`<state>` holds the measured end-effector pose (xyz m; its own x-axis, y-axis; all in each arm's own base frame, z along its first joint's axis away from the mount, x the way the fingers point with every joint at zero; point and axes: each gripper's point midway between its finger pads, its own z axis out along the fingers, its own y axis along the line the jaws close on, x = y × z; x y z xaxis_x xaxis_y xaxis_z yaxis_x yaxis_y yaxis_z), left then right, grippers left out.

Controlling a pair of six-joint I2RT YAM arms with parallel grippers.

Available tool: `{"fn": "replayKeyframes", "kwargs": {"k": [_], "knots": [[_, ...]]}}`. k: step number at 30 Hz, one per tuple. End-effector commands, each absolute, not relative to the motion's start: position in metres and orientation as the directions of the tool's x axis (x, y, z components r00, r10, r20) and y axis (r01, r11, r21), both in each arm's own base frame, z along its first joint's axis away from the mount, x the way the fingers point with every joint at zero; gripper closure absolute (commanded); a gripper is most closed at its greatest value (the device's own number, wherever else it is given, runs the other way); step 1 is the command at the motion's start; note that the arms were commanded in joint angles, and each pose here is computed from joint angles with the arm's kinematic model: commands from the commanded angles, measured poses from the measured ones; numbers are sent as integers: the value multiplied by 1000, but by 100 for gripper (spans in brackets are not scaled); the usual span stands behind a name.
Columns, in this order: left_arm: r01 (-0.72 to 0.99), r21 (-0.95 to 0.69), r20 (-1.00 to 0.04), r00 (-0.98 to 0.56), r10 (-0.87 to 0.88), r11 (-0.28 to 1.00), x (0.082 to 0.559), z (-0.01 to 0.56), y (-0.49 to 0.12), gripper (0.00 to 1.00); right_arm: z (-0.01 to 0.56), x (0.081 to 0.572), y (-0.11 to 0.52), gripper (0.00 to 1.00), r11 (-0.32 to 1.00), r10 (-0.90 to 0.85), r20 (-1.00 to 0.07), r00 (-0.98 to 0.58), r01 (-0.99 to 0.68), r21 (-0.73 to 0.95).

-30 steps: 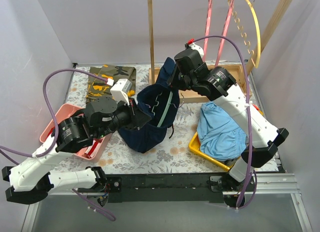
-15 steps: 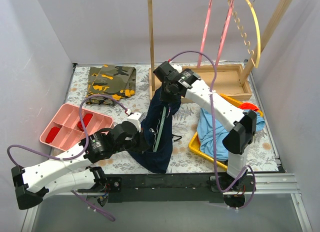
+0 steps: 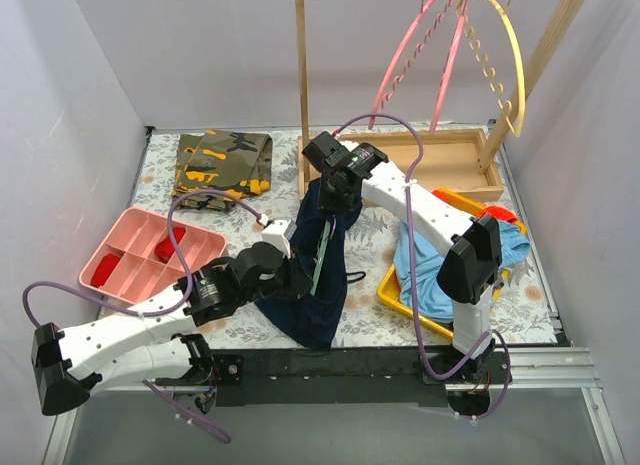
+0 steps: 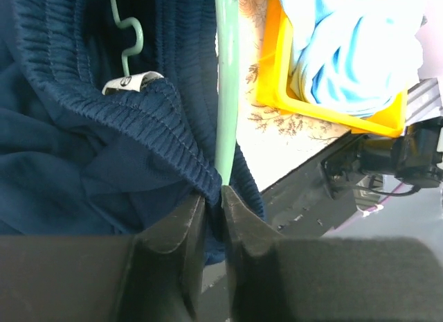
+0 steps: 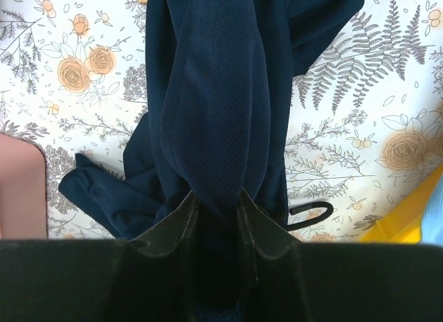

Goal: Place the shorts on the hanger

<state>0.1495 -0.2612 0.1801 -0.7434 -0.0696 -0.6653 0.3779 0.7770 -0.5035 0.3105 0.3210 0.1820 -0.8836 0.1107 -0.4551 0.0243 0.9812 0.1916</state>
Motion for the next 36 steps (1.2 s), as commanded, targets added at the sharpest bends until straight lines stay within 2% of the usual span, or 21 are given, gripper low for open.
{"fn": "replayKeyframes", "kwargs": {"k": [1,3,4,7,9,14,23,25,26,28,29,36], "knots": [[376,-504,-710,-692,-126,778,160,197,-258,76,175,308,330,99,969,166,-419,-892,69,237],[372,-512,-712,-688,-140,775,157,201,-251,59,171,306,330,99,969,163,-407,-899,68,237],[376,-522,-705,-696,-139,766,153,202,-250,44,171,307,330,99,968,168,-403,-899,73,241],[368,-525,-684,-720,-122,768,145,203,-243,36,170,306,331,99,967,169,-394,-904,73,246],[354,-524,-664,-739,-112,774,137,199,-235,37,169,305,331,99,967,169,-391,-905,75,243],[300,-555,-592,-798,-114,776,116,177,-222,48,167,305,334,99,964,173,-376,-910,77,255],[258,-478,-599,-795,-96,840,89,153,-228,47,163,305,339,99,961,170,-359,-918,74,265],[219,-465,-628,-764,-145,858,93,156,-230,45,163,306,339,99,961,171,-358,-918,75,267],[234,-400,-649,-755,-94,886,87,147,-226,45,162,306,339,99,961,170,-355,-919,75,266],[191,-369,-692,-710,-132,909,94,155,-223,44,162,306,339,99,961,172,-356,-918,76,267],[203,-308,-709,-700,-82,930,91,147,-222,44,161,307,339,99,961,172,-356,-918,76,267],[145,-177,-810,-584,-60,973,103,135,-222,38,160,305,341,99,958,167,-340,-926,72,276]]}}
